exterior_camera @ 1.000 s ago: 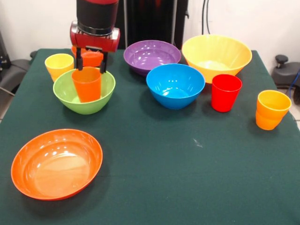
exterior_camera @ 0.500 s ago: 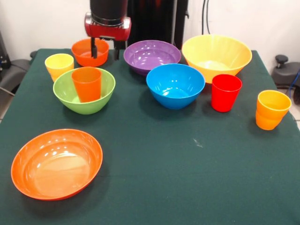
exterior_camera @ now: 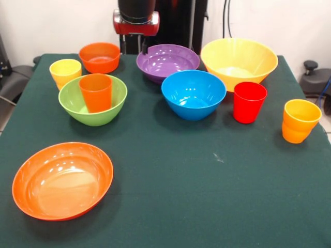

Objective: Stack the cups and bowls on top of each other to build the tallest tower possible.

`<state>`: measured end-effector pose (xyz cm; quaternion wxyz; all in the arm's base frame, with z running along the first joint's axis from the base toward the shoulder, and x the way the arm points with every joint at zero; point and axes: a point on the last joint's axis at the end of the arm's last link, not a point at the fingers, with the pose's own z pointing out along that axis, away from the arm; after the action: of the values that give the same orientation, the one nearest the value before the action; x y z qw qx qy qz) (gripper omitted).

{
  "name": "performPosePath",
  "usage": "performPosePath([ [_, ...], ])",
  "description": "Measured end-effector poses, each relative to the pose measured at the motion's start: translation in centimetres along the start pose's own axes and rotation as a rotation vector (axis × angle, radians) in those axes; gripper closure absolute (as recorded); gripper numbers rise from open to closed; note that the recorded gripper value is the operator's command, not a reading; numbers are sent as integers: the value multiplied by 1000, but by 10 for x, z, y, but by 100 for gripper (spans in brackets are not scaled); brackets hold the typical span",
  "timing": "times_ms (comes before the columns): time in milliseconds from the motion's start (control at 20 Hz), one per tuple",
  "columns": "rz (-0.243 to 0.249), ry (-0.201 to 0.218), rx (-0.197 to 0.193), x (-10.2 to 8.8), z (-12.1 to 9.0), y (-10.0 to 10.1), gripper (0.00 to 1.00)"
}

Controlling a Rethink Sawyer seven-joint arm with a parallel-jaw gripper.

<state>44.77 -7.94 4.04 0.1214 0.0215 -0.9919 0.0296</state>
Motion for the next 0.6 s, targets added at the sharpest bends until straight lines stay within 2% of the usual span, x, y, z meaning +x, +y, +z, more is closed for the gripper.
performPosePath([
  [150, -17, -5, -2, 7, 10, 4, 0],
  [600, -34, -9, -3, 12, 26, 11, 0],
])
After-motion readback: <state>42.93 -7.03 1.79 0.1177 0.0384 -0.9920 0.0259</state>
